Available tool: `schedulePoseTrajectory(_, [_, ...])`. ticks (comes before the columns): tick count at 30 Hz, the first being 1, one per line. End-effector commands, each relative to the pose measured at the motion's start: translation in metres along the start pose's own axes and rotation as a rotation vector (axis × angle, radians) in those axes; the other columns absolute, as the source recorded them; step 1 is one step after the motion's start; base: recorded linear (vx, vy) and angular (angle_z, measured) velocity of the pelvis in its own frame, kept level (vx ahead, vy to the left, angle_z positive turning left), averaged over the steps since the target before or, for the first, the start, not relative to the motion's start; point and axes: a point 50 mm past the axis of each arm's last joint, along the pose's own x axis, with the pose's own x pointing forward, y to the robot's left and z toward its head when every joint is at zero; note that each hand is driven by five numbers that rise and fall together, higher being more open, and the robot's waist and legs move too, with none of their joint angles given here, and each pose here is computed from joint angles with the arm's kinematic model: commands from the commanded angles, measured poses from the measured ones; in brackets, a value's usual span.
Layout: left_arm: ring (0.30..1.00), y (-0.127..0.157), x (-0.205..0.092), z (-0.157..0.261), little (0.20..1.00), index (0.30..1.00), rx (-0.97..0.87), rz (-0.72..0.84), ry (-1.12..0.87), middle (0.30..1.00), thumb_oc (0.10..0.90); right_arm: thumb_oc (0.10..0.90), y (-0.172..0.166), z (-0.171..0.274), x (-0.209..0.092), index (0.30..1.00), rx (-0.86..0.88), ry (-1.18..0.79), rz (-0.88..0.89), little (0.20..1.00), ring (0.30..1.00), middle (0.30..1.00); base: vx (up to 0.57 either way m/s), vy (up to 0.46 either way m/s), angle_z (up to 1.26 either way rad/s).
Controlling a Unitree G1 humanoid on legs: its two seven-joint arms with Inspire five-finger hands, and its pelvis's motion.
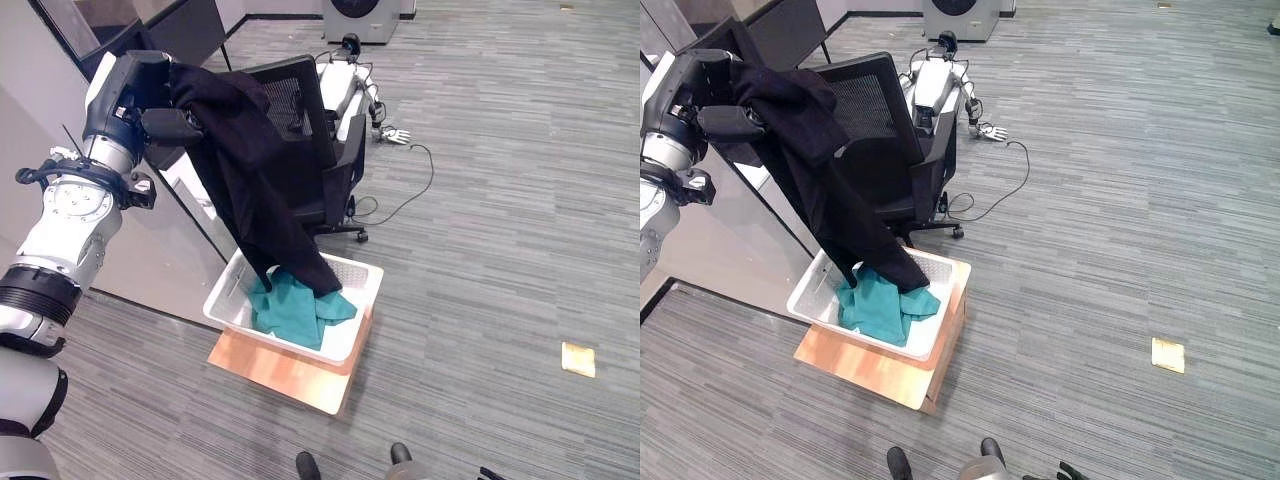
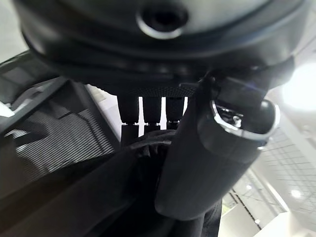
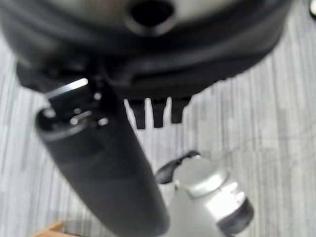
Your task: Pick up bed clothes into laundry basket.
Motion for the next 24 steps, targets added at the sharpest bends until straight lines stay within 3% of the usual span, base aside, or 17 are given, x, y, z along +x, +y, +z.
schedulePoseTrajectory(1, [0.300,0.054,0.013,0.066,0.300,0.300,-0.032,0.209,-0.238,0.300,0.400,0.800,-0.027,0.010,-0.003,0.900,-0.056,-0.048,-0.058,0.900,0.900,0.900,-0.01,0.008,-0.05])
schedulePoseTrajectory(6, [0.300,0.049,0.010,0.059,0.300,0.300,-0.021,0.181,-0.219,0.300,0.400,0.800,-0.028,0.010,-0.003,0.900,-0.065,-0.046,-0.059,0.900,0.900,0.900,0.00,0.004,-0.06])
schedulePoseTrajectory(24, [0.300,-0.031,-0.017,-0.012,0.300,0.300,0.000,-0.164,-0.016,0.300,0.400,0.800,-0.022,0.009,-0.003,0.900,-0.126,-0.041,-0.032,0.900,0.900,0.900,0.00,0.000,0.00])
